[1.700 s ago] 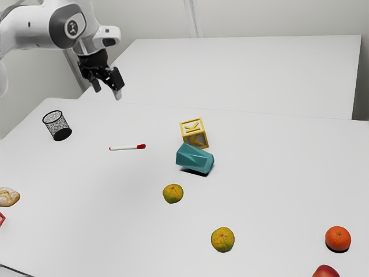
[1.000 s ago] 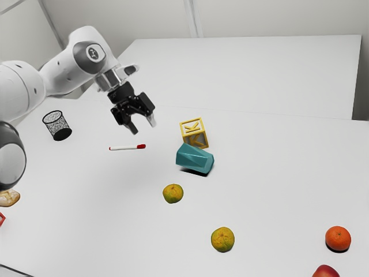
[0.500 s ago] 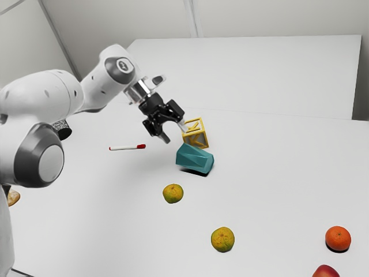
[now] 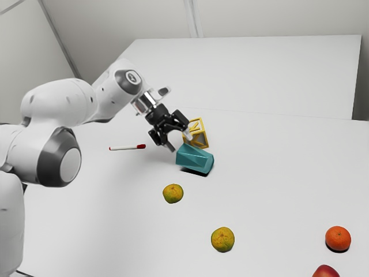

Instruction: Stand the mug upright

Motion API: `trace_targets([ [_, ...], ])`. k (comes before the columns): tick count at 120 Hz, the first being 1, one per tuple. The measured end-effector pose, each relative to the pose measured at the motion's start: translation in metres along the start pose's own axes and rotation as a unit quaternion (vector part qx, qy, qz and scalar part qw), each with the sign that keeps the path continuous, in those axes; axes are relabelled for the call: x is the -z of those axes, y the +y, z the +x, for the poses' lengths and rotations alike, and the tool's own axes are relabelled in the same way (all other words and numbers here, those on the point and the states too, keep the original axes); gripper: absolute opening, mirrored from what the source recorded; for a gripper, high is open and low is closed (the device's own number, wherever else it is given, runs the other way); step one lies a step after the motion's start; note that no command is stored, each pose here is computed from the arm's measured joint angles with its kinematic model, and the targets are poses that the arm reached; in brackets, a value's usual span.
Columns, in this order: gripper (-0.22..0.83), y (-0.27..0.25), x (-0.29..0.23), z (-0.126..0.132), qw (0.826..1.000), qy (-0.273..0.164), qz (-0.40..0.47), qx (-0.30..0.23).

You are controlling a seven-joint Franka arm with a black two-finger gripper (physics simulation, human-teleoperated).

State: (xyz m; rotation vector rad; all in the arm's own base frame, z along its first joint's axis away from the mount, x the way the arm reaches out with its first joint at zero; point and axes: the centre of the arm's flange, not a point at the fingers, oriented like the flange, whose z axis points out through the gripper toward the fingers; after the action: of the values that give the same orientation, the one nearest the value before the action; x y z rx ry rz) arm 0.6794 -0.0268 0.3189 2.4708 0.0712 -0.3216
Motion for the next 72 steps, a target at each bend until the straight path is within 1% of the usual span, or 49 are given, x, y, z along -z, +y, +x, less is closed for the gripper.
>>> trace_targets([
  [20,0.61,-0.001,-0.006,0.000,1.000,-0.003,-0.008,0.003],
  [60,0.57,0.005,-0.021,-0.002,1.000,-0.012,-0.017,0.003],
  [65,0.55,0.008,-0.021,-0.003,1.000,-0.011,-0.018,0.001],
  [72,0.48,0.013,-0.020,-0.004,1.000,-0.011,-0.018,-0.001],
])
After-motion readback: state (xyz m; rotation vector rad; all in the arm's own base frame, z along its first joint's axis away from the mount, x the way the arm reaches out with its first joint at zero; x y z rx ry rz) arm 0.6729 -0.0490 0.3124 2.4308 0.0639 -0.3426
